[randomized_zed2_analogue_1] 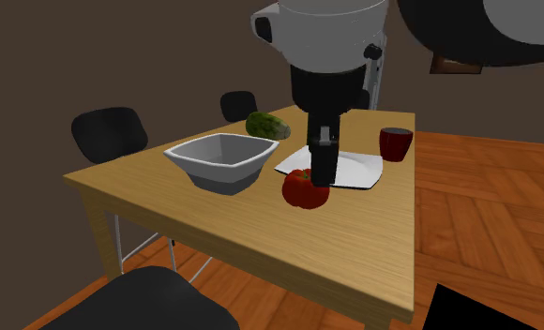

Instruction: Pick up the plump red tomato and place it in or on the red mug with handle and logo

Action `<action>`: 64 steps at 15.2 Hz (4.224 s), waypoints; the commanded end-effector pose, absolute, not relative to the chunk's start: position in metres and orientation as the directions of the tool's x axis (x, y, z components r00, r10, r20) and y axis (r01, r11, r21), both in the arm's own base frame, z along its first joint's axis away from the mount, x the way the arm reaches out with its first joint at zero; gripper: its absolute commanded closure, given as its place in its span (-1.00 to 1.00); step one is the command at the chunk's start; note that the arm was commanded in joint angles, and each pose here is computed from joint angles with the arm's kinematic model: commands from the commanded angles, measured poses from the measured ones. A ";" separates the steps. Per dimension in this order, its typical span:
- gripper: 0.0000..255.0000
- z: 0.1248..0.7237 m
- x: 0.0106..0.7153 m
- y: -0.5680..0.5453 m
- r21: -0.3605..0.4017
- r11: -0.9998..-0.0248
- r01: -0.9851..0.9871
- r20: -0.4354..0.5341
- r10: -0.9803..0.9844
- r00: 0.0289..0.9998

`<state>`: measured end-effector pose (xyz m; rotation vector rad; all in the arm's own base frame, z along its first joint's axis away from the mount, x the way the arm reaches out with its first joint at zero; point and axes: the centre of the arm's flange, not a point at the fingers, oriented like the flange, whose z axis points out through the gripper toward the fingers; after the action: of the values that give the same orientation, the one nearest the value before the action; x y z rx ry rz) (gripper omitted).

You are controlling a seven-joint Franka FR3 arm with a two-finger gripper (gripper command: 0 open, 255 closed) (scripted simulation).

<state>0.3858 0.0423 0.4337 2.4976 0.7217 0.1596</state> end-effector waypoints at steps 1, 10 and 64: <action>-1.00 0.407 0.393 0.036 0.571 -0.649 0.502 -0.078 0.566 0.820; -1.00 0.310 0.428 -0.003 0.705 -0.368 0.607 -0.267 0.655 0.707; 1.00 0.446 0.440 -0.026 0.705 -0.368 0.607 -0.267 0.655 0.707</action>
<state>0.4412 -0.0255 0.4396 2.0783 0.9594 0.0731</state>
